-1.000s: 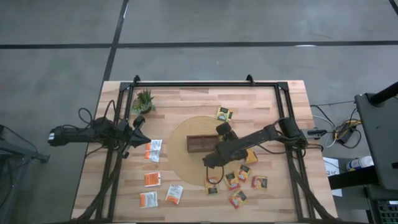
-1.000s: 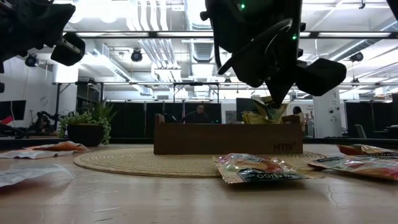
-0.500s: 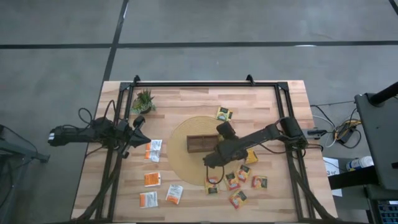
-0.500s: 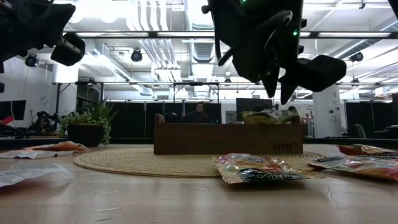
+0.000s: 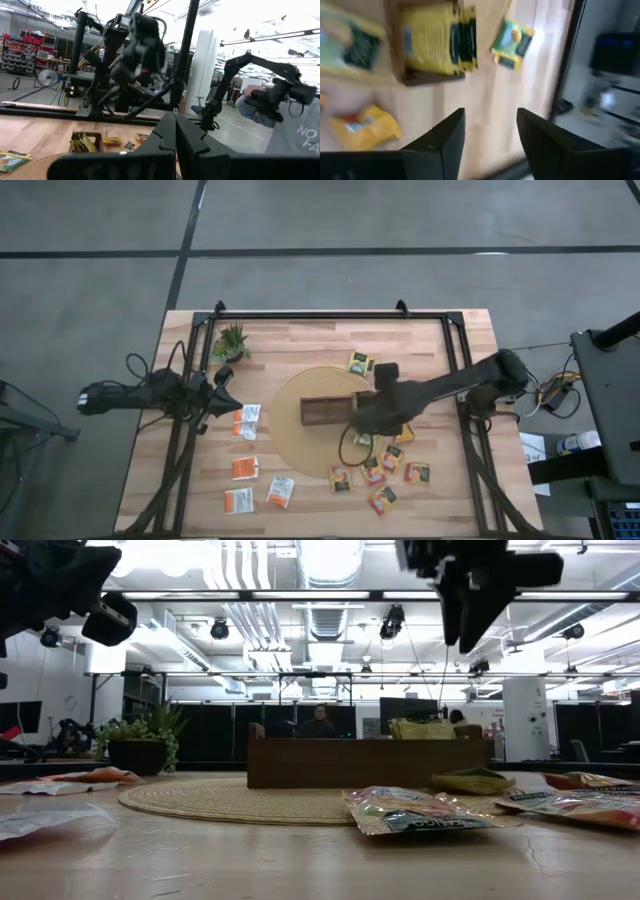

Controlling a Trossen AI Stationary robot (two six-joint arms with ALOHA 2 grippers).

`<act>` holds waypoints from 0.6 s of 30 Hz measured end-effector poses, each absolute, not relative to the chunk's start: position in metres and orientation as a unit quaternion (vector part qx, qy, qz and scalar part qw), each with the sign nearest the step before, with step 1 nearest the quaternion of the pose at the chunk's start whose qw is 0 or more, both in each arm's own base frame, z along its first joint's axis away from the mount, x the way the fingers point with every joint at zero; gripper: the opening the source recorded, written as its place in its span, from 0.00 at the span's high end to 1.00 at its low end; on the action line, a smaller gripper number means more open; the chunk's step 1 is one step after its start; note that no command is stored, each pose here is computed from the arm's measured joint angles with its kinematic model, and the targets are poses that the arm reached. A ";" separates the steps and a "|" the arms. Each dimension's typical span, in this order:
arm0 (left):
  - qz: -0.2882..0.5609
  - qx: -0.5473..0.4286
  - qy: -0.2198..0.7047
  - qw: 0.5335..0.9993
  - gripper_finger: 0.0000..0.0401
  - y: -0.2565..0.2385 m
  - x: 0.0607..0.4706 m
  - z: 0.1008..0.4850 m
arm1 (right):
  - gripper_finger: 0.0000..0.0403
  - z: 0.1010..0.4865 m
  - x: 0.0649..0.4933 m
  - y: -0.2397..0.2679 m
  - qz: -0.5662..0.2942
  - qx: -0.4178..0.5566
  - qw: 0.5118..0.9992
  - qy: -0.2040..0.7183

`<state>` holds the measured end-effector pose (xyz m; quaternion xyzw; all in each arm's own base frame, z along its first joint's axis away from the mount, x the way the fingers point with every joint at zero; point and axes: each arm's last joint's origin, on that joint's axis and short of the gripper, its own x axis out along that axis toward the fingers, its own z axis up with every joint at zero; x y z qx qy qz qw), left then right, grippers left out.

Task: Pick & Place Tea
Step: Put the right yellow tea bag into the right of the wooden organizer

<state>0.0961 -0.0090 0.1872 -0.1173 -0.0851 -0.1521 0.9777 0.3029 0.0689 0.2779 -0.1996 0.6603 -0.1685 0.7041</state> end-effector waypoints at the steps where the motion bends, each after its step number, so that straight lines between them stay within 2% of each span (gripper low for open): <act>1: -0.152 -0.117 -0.085 0.978 1.00 -0.009 0.096 0.187 | 0.56 0.281 0.298 0.068 -0.161 -0.183 0.722 0.648; 6: -0.152 -0.117 -0.085 0.978 1.00 -0.009 0.096 0.187 | 0.57 0.289 0.276 0.064 -0.112 -0.105 0.803 0.576; 9: -0.152 -0.117 -0.085 0.978 1.00 -0.009 0.096 0.187 | 0.58 0.285 0.264 0.062 -0.093 -0.069 0.833 0.541; 18: -0.152 -0.117 -0.085 0.978 1.00 -0.009 0.096 0.187 | 0.59 0.250 0.239 0.057 -0.120 0.058 0.863 0.488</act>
